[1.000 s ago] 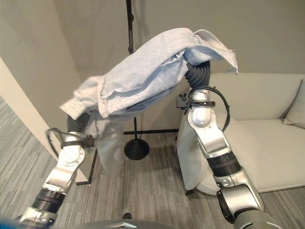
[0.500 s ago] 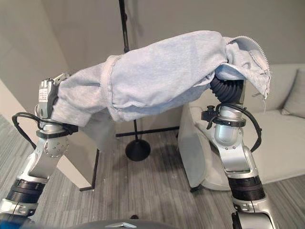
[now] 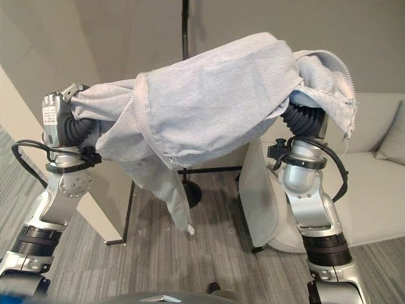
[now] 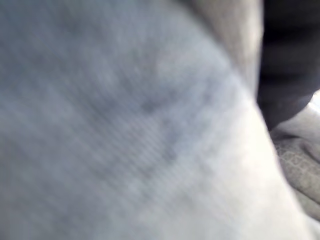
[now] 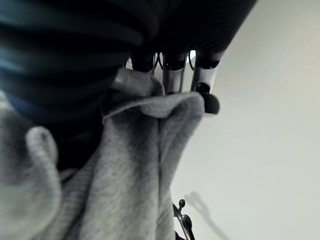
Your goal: Hang the clothes on the sofa on the clothes rack.
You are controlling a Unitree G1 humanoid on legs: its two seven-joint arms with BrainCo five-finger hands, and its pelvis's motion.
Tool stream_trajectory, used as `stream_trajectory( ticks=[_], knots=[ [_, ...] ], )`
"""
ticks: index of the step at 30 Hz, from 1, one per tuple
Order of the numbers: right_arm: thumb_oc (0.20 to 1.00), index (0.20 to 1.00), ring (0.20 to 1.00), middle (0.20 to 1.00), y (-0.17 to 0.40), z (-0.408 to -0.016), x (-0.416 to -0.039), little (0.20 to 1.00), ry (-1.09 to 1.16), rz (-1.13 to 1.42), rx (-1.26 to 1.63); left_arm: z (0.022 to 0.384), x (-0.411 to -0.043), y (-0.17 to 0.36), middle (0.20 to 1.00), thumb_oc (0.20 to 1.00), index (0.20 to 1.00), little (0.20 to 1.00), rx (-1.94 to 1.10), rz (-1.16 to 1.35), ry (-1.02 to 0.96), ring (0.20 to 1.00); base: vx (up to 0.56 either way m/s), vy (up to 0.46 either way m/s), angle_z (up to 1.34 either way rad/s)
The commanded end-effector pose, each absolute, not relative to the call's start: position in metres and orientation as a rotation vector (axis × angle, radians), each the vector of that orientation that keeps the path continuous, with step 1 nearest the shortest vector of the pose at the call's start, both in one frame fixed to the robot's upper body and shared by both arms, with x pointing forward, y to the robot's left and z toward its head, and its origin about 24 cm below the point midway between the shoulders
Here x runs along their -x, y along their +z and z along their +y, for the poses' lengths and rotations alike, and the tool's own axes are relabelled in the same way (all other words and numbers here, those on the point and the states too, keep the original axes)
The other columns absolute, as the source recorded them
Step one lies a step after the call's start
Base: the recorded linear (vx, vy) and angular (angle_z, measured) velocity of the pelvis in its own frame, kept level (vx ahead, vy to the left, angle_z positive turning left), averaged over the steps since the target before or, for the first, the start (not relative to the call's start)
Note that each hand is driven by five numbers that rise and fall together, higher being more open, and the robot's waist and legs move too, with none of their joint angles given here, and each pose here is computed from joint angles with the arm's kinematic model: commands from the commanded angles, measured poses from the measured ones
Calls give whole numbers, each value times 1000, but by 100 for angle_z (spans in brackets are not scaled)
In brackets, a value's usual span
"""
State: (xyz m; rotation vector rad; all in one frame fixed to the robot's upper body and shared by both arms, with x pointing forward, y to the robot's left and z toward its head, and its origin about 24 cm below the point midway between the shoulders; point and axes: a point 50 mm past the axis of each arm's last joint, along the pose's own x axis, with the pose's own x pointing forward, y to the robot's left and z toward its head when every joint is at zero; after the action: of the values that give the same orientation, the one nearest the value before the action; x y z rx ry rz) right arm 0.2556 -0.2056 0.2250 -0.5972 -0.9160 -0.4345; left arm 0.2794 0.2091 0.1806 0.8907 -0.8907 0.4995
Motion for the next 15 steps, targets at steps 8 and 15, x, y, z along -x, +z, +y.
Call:
stream_trajectory(
  ticks=[8,15],
  knots=[
    [200,200,200,200,241,-249,-241,200,-667,-956,705,198,-291,193,200,200,200,200,-834,-930,507,200,315,-183,47],
    [200,200,200,200,239,-253,-247,200,-641,-949,713,194,-301,212,200,200,200,200,-886,-998,521,200,205,-131,-7]
  ],
)
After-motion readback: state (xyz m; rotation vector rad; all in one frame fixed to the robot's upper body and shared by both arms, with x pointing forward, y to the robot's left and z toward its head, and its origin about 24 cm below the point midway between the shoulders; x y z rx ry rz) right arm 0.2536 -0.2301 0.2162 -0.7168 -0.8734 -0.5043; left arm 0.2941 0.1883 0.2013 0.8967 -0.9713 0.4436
